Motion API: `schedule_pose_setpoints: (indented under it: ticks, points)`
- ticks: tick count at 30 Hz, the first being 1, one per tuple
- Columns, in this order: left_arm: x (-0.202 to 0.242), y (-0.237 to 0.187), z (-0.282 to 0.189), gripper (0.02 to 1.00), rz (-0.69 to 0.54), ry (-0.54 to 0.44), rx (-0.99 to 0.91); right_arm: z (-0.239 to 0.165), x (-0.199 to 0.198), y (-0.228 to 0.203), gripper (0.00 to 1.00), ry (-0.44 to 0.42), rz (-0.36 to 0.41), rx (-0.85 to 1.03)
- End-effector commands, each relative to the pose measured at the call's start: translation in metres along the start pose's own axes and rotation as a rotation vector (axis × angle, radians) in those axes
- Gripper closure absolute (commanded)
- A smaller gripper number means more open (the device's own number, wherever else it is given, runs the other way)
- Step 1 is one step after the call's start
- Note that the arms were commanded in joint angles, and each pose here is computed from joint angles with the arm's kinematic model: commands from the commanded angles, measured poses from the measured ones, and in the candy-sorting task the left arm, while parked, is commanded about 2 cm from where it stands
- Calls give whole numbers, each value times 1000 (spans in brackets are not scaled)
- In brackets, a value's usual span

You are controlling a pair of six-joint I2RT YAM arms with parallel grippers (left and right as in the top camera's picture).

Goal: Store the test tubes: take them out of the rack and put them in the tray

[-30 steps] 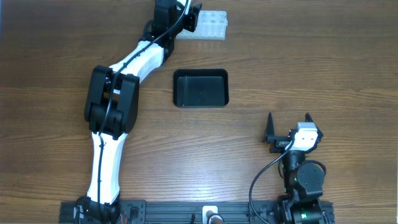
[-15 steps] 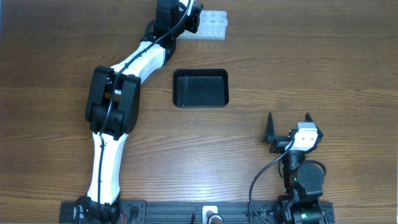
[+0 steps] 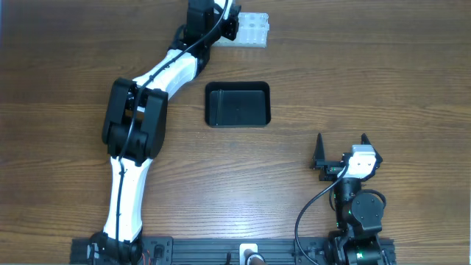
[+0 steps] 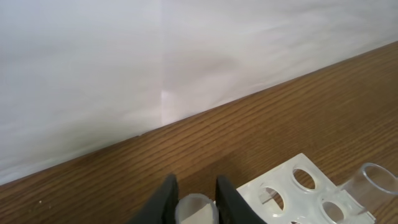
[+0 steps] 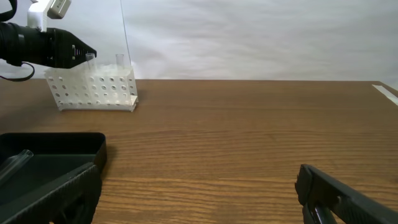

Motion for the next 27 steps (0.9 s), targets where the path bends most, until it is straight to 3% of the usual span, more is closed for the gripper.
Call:
schedule_pose_setpoints:
  ticks: [1, 17, 27]
  points:
    - [-3, 2, 3, 840, 12, -21, -5, 0, 0, -3, 9, -6, 1, 9]
    - [-7, 13, 0, 899, 17, -26, -25, 0, 0, -3, 7, -6, 1, 9]
    - [-43, 122, -56, 893, 56, -59, -213, 0, 0, -3, 9, -6, 1, 9]
Point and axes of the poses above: each gripper's point midway between its finger pads, its own z axis out along the fingers, its own x axis along the line the jaws close on, y = z × x, the point moved 1 cm from there along -z, back along the fingers, and after that the axes turned 14 degrees about -z, right-handed, at the moved point
